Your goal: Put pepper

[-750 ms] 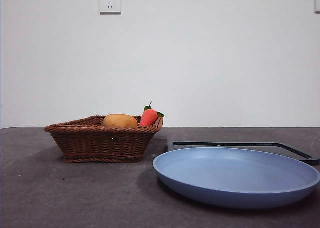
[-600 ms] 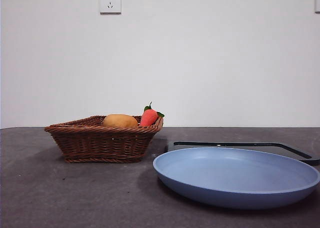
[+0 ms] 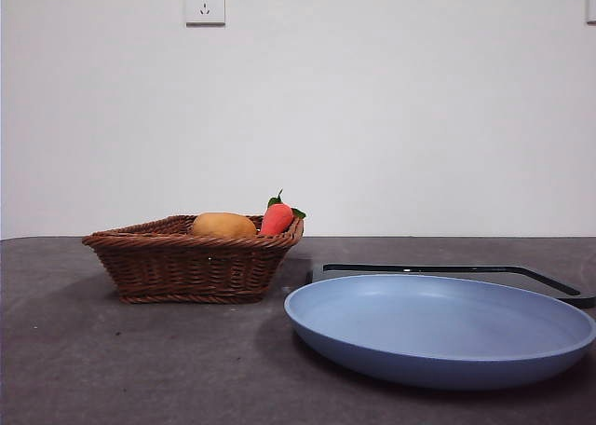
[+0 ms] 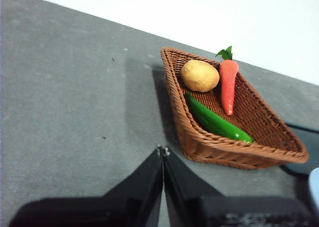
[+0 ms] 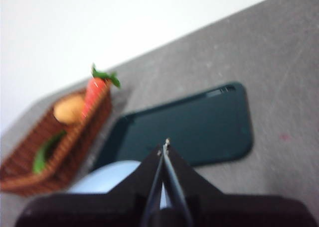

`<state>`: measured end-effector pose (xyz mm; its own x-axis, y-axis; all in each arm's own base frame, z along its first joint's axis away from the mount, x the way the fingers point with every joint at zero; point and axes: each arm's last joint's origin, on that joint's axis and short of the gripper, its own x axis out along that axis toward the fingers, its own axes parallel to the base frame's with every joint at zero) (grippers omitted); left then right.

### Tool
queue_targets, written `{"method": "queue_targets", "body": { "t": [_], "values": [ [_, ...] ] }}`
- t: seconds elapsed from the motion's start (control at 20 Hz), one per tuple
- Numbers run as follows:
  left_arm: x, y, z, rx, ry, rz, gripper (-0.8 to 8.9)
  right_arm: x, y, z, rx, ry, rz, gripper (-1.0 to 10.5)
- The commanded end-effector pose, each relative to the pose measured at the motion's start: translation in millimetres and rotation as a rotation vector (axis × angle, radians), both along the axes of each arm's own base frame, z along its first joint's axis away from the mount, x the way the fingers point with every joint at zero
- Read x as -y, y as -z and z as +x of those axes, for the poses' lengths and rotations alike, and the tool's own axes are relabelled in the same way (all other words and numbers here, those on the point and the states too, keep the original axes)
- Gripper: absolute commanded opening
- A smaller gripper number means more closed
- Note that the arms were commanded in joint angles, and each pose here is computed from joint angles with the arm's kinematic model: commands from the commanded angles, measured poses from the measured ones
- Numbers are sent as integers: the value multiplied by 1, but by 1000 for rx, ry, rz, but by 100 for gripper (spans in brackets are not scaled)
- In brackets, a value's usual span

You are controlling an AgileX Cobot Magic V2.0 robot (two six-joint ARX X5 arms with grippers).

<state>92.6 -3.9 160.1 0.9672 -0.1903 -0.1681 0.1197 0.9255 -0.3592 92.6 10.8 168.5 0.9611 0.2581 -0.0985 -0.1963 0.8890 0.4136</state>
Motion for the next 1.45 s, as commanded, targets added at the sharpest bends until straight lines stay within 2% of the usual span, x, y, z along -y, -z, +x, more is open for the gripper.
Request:
{"method": "queue_targets", "body": {
  "t": [0.05,0.3,0.45,0.6,0.85,1.1,1.3,1.45],
  "values": [
    [0,-20,-5,42,-4,-34,6,0,-23,-4,61,0,44,5],
    [0,-48,-10,7,6,-30,6,0,-58,-6,58,-5,31,5],
    [1,-65,-10,-29,45,-13,6,-1,-80,-4,14,-45,-28,5],
    [3,-81,-6,-74,109,18,6,-3,-100,0,-69,-101,-102,5],
    [7,-105,5,-154,290,74,6,-4,-129,9,-239,-182,-227,5],
    [9,-122,15,-255,403,104,6,-5,-147,19,-398,-265,-332,5],
    [10,-129,22,-354,480,118,6,-6,-150,28,-542,-326,-391,6],
    [10,-130,27,-372,483,112,10,-6,-146,34,-582,-338,-393,13]
  ]
}}
